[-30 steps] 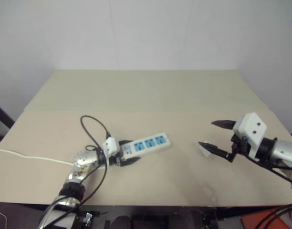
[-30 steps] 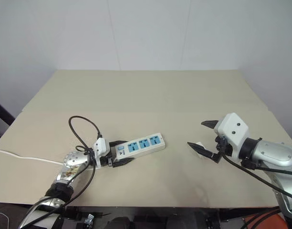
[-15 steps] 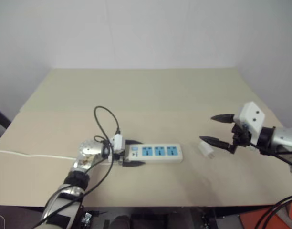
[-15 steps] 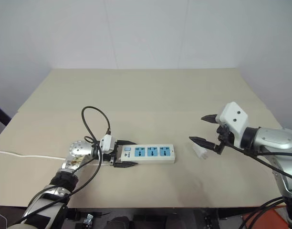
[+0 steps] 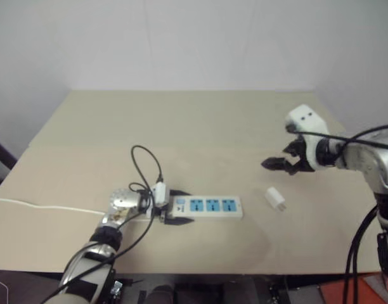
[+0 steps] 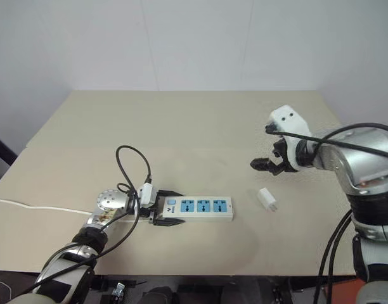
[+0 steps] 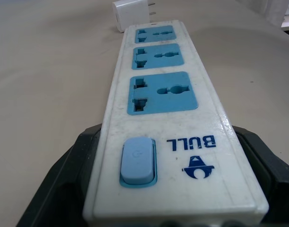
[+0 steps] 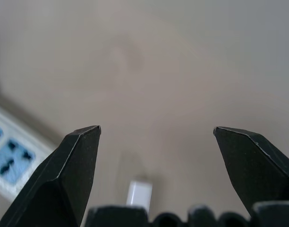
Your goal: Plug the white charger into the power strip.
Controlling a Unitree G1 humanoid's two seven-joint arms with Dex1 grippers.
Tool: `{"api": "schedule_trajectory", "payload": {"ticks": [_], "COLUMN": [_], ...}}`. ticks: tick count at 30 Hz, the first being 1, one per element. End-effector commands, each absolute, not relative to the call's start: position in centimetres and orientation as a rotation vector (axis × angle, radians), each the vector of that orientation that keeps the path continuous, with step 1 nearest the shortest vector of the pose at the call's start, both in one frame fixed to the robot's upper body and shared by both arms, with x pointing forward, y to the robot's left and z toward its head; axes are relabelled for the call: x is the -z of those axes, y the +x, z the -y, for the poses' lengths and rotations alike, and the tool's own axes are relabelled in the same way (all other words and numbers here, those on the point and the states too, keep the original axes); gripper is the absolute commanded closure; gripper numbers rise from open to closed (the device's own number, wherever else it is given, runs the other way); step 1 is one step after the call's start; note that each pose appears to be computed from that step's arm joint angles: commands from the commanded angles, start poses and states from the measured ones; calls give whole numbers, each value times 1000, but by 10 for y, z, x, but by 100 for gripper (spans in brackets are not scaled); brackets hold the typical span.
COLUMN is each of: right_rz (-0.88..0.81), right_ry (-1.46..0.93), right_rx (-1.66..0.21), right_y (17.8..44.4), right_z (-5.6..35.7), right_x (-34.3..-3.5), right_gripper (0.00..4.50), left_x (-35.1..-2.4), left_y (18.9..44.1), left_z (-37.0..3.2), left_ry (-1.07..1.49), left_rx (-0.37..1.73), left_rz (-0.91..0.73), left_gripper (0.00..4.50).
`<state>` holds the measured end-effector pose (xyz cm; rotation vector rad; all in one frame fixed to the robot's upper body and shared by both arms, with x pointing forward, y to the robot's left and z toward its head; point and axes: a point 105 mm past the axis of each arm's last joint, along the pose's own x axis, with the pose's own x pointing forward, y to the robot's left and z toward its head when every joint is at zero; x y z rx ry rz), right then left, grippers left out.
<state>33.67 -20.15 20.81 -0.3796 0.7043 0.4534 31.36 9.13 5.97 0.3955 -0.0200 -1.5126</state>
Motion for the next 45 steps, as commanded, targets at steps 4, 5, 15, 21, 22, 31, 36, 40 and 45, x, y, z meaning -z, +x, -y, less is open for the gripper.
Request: {"api": "schedule_trajectory", "payload": {"ticks": [4, 5, 15, 21, 22, 31, 36, 40, 45], "right_rz": [-905, -942, -1168, -1217, -1223, -1258, -1203, -1059, -721], "right_ry": [-334, -344, -418, -450, -447, -488, -503, -489, -369], "right_rx": [-450, -449, -464, -481, -475, -501, -530, -535, -648], "right_y": [334, 334, 337, 338, 339, 338, 341, 355, 372], "right_z": [207, 207, 198, 195, 194, 192, 182, 172, 147], "right_x": [-211, -208, -159, -136, -133, -109, -119, -152, -212], "right_gripper": [0, 0, 0, 0, 0, 197, 337, 337, 337], "left_x": [-44, -44, -45, -45, -45, -47, -47, -45, -45], "left_y": [308, 308, 306, 305, 305, 307, 307, 306, 307], "left_z": [-92, -92, -87, -87, -88, -87, -89, -90, -90], "left_ry": [402, 400, 389, 389, 388, 390, 395, 398, 401], "left_rx": [1521, 1522, 1542, 1544, 1544, 1538, 1529, 1526, 1527], "left_rz": [-54, -53, -49, -55, -56, -49, -54, -61, -61], "left_gripper": [109, 109, 109, 109, 109, 109, 109, 109, 109]}}
